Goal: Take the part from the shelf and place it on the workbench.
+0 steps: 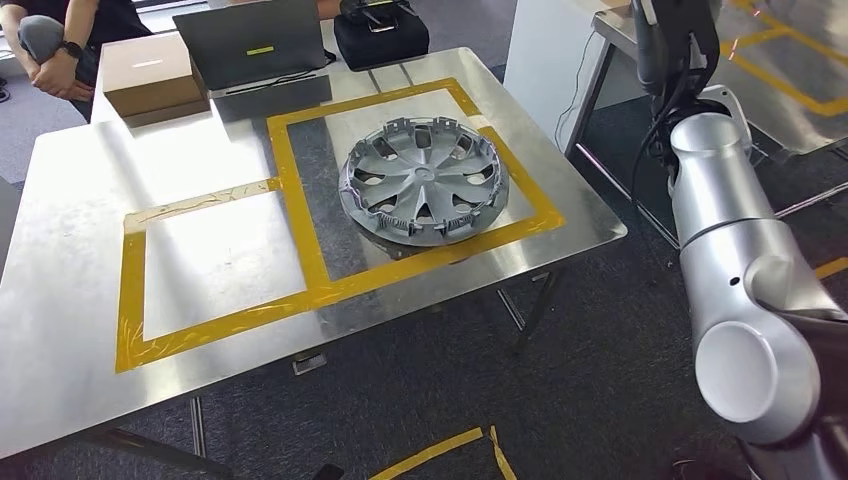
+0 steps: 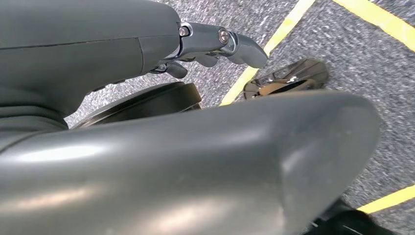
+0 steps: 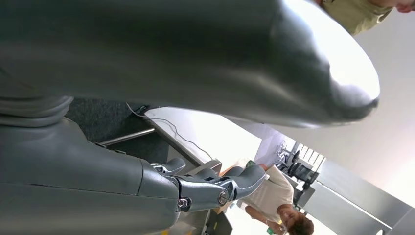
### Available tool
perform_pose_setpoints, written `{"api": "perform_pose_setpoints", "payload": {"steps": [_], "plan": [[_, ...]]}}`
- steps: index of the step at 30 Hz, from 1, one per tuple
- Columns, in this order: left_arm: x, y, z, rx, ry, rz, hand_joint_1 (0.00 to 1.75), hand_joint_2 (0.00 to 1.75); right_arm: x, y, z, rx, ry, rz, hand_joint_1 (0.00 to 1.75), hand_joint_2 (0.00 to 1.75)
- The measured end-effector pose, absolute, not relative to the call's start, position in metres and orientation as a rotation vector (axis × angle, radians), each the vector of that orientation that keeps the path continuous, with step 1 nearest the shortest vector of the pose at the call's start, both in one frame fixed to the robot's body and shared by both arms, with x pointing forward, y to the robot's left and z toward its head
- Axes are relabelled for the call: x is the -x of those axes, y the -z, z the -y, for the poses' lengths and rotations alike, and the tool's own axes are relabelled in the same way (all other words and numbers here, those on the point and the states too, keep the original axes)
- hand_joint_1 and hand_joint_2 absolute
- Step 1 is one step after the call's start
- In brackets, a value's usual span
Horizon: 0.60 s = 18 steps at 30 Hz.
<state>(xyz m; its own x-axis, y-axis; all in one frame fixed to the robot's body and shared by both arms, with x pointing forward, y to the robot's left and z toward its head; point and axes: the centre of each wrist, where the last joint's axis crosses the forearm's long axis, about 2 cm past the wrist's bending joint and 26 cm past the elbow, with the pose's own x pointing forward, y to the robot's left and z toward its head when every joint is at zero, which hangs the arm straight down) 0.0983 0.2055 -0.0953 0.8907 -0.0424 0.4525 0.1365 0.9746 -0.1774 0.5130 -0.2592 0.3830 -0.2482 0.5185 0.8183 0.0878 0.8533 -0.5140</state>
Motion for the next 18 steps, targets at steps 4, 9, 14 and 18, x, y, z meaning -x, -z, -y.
{"api": "perform_pose_setpoints", "payload": {"steps": [4,9,14,18], "plan": [[-0.0981,0.0954,-0.2059,0.206,0.093,0.464,0.00,0.00,-0.5132,-0.3864,0.2607,0.463,-0.431,1.806,0.00,0.00],[-0.0969,0.0957,-0.2064,0.204,0.093,0.461,0.00,0.00,-0.5134,-0.3885,0.2616,0.466,-0.430,1.809,0.00,0.00],[-0.0973,0.0958,-0.2073,0.203,0.093,0.462,0.00,0.00,-0.5134,-0.3876,0.2623,0.467,-0.429,1.803,0.00,0.00],[-0.0978,0.0957,-0.2074,0.197,0.090,0.463,0.00,0.00,-0.5135,-0.3904,0.2638,0.472,-0.427,1.808,0.00,0.00]]}}
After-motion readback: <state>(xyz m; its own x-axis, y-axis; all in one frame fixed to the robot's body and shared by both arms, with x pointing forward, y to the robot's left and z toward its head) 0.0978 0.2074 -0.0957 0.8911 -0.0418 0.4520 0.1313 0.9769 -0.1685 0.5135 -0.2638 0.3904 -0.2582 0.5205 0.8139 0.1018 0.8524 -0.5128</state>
